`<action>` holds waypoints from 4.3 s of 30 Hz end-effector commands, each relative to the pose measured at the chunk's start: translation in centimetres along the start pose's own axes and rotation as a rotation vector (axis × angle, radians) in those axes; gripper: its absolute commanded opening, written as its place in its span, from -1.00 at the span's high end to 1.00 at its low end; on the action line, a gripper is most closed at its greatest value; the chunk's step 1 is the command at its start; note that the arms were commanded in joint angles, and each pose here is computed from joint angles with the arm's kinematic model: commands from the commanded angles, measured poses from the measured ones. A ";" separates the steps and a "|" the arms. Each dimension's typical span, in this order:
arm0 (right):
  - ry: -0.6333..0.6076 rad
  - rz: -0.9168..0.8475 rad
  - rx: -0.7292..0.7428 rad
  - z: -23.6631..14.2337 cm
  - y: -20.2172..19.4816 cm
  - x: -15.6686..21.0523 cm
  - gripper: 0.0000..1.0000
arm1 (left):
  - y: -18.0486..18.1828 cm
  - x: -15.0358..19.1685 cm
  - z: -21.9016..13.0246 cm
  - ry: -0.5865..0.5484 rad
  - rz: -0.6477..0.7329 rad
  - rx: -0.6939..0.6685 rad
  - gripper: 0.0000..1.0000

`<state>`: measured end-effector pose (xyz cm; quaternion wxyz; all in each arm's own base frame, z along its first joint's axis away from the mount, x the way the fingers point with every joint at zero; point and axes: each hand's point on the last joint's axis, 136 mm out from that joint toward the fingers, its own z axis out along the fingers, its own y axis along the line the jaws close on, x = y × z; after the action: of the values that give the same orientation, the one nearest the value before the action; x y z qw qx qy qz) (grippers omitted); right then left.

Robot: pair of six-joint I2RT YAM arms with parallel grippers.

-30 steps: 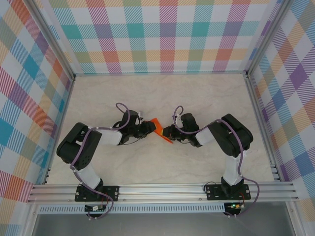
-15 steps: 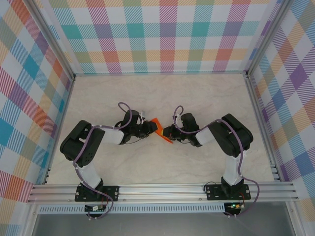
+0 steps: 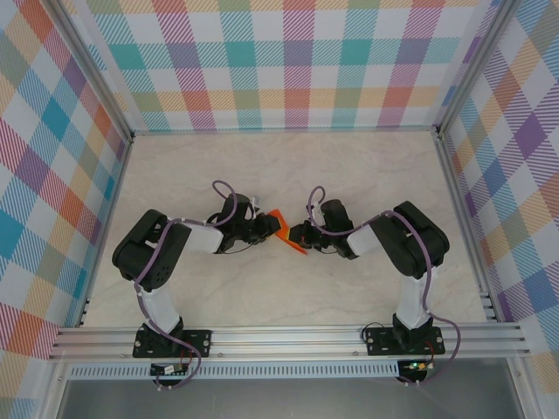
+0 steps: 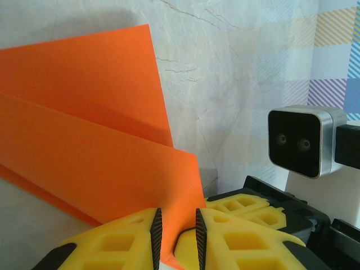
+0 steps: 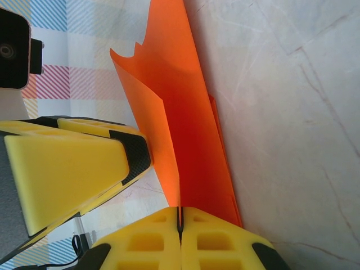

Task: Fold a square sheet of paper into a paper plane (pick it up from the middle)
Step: Fold the wing for the fifth time at the center of the table.

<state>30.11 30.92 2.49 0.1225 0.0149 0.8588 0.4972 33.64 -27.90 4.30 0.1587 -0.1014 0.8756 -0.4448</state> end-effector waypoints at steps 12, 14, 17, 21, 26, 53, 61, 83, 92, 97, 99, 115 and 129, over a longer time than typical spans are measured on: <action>0.056 0.081 0.113 0.3 -3.7 1.7 0.89 | 1.0 0.6 1.4 0.032 0.008 -0.045 0.57; 0.060 0.081 0.115 0.3 -3.7 1.8 0.89 | 1.1 0.6 1.4 0.035 0.006 -0.048 0.57; 0.061 0.085 0.117 0.3 -3.7 1.8 0.89 | 1.4 0.6 1.4 0.036 0.003 -0.066 0.58; 0.065 0.085 0.115 0.3 -3.5 1.7 0.87 | 2.0 0.7 1.4 0.043 -0.003 -0.102 0.60; 0.073 0.071 0.095 0.1 -2.4 1.4 0.79 | 3.0 0.9 1.6 0.055 -0.026 -0.146 0.63; 0.179 0.084 0.141 -2.0 -2.4 2.8 0.77 | 5.0 1.3 1.7 0.063 -0.080 -0.234 0.72; 0.200 0.095 0.148 -2.3 -2.1 3.0 0.71 | 5.7 1.4 1.7 0.070 -0.094 -0.266 0.73; 0.275 0.110 0.213 -3.8 -2.8 5.3 0.74 | 6.0 1.5 1.6 0.072 -0.099 -0.280 0.74; 0.283 0.113 0.246 -4.7 -3.0 5.9 0.69 | 6.0 1.5 1.7 0.072 -0.101 -0.283 0.74; 0.303 0.145 0.311 -4.8 -4.6 6.6 0.77 | 6.1 1.5 1.7 0.074 -0.102 -0.287 0.74; 0.308 0.146 0.323 -4.9 -4.8 6.6 0.77 | 6.2 1.6 1.8 0.076 -0.102 -0.287 0.74; 0.203 -0.056 0.259 -4.3 2.6 2.0 0.59 | 6.0 1.6 2.1 0.091 -0.103 -0.280 0.74; 0.319 -0.020 0.370 -1.7 -0.2 3.5 0.69 | 6.3 1.7 2.1 0.093 -0.107 -0.297 0.75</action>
<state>26.74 30.64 2.93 -0.0069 -0.0455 0.9368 0.3468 34.11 -27.80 2.02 0.1066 -0.1305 0.9072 -0.3855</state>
